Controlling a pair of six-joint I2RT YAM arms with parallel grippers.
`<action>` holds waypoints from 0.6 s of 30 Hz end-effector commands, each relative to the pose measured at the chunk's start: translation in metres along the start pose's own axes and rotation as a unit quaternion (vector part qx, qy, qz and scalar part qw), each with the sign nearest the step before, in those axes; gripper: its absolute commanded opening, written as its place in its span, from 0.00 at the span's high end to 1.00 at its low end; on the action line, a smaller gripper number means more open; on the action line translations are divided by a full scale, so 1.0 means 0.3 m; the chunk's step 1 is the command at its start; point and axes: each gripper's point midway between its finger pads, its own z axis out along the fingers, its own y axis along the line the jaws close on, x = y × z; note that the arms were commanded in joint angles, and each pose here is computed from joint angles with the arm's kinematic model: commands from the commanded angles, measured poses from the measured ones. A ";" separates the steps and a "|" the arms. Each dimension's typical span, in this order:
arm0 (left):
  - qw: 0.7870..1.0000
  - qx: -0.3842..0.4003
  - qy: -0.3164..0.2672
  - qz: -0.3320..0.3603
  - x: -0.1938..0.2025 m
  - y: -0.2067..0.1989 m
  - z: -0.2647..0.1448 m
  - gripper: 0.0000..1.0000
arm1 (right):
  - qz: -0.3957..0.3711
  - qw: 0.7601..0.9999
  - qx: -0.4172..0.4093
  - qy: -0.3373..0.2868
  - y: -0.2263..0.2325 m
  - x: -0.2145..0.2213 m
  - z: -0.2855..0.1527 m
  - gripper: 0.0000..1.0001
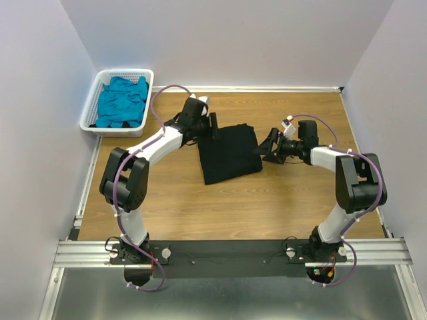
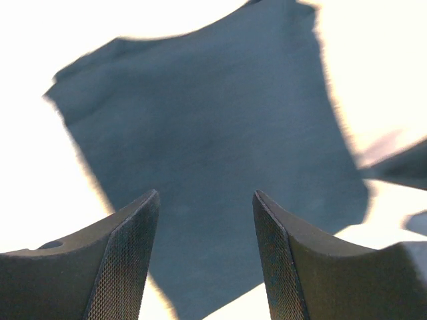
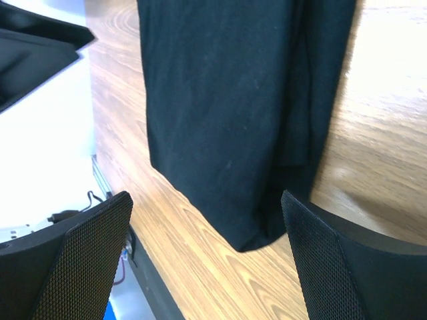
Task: Fold and stack the t-shirts
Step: Fold the tshirt
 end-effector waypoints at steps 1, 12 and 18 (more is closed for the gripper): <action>0.999 0.028 -0.012 0.023 -0.044 -0.122 0.010 0.34 | 0.015 1.000 -0.022 0.006 0.007 0.015 0.031 0.00; 0.997 0.056 0.042 0.022 0.087 -0.178 0.231 0.37 | 0.026 0.996 -0.067 0.048 0.034 0.047 0.082 0.00; 0.996 0.049 0.068 0.025 0.168 -0.162 0.289 0.37 | 0.009 0.995 -0.087 0.049 0.080 0.028 0.075 0.00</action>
